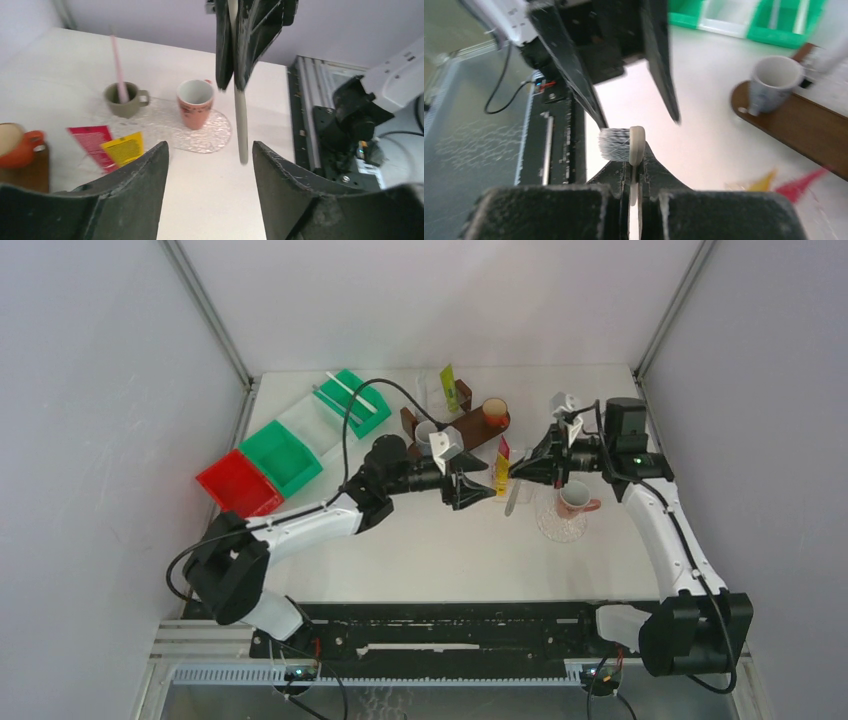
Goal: Prepare toiletry sets of a toothbrush and toothpaste on the tray
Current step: Place the toothbrush in the cup, then pick up the toothbrush from the storage box.
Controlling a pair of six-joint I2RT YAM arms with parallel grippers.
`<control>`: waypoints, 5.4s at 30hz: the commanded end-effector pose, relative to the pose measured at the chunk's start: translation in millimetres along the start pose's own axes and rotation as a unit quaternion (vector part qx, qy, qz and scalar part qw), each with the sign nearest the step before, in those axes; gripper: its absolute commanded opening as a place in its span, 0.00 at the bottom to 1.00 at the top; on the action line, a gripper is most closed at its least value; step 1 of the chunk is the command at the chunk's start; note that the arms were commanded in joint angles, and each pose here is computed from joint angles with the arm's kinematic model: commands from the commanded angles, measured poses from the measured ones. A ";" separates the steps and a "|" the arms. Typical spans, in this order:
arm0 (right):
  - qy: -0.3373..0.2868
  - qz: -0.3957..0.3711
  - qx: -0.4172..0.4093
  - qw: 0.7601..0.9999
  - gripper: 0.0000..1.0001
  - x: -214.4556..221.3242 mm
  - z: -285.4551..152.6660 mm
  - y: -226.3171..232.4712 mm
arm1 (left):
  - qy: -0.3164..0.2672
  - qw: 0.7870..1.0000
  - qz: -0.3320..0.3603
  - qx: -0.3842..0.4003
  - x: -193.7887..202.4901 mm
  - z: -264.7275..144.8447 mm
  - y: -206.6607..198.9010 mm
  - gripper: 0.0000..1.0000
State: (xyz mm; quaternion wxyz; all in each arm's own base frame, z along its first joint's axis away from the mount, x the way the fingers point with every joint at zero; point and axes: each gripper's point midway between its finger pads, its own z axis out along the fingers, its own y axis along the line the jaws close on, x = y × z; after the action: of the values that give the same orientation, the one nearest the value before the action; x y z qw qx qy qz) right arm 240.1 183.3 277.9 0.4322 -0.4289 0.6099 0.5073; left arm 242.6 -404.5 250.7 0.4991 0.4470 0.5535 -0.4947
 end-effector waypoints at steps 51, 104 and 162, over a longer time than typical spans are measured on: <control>0.077 0.157 0.397 0.901 0.21 98.0 -152.5 -150.4 | -0.183 0.942 0.016 -0.280 -55.3 -105.7 83.2 0.91; 0.053 0.019 0.219 0.974 0.55 2.5 -40.9 -79.5 | -0.093 0.585 -0.340 -0.730 14.5 -289.7 432.2 0.57; 0.055 0.040 0.211 0.975 0.55 11.2 -42.4 -84.2 | -0.117 0.621 -0.332 -0.700 32.1 -309.6 438.4 0.00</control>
State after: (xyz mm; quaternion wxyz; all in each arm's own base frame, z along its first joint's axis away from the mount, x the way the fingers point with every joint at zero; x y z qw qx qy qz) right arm 313.4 129.5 243.4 0.4481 -0.3207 0.7548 0.3560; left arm 633.8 -52.2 91.8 0.4235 -0.3485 0.8272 -0.1221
